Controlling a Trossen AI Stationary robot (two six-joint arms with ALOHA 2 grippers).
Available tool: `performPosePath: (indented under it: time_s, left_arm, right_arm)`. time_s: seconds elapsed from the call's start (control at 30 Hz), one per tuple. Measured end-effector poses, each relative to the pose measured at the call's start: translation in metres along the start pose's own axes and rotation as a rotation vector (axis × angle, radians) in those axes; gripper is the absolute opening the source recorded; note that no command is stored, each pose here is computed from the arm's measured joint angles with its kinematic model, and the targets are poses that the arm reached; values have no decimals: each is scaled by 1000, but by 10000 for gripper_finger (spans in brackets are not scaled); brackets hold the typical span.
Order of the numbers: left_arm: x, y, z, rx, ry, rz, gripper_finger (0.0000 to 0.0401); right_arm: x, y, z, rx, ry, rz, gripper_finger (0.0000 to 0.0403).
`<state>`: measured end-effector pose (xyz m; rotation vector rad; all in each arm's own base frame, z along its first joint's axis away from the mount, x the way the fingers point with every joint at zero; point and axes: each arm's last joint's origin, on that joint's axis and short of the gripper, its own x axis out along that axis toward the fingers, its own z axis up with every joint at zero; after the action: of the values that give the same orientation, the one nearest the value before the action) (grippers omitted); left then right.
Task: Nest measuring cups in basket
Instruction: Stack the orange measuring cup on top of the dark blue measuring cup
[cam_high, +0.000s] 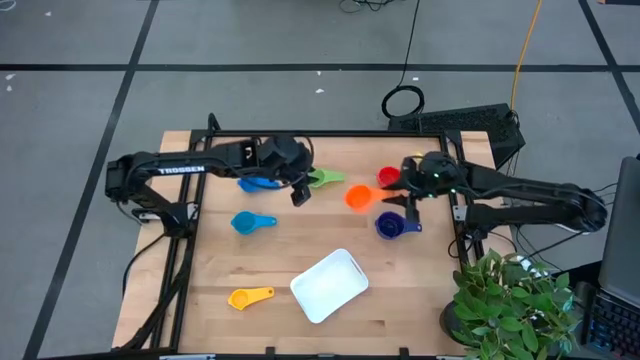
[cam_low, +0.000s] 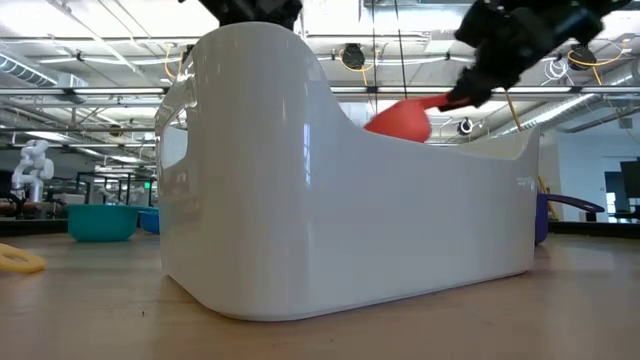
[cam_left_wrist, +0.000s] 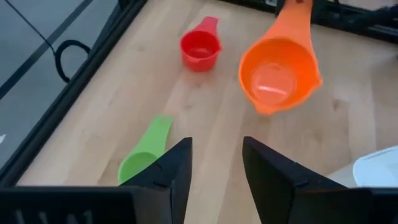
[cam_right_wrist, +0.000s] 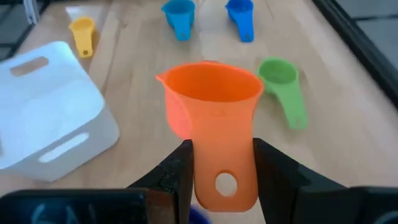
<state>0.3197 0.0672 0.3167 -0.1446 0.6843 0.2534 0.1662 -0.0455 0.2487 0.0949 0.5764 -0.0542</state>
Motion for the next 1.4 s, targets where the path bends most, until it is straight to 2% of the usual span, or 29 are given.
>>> performPosePath:
  time_s: [0.17,0.37,0.43,0.63,0.8,1.03,1.17,1.4]
  left_arm:
    - [3,-5,0,13,-8,-11,145]
    - [3,-8,2,21,-26,-20,145]
    - [4,-8,1,21,-20,-19,145]
    - [4,-8,1,20,-21,-19,145]
    - [4,-9,1,26,-20,-21,145]
    - [4,-9,0,46,-16,-21,145]
    - [4,-9,0,48,-16,-22,145]
    - [4,-9,0,48,-16,-22,145]
  right_arm:
    - [-16,6,-28,122,-14,0,120]
    - [-26,14,-54,193,21,-10,120]
    - [-28,17,-52,194,-7,0,120]
    - [-29,19,-54,265,-2,-90,121]
    - [-29,23,-61,350,55,-121,121]
    - [-29,32,-68,421,140,-80,121]
    - [-30,36,-69,415,157,-59,121]
    - [-51,39,-43,366,89,-34,121]
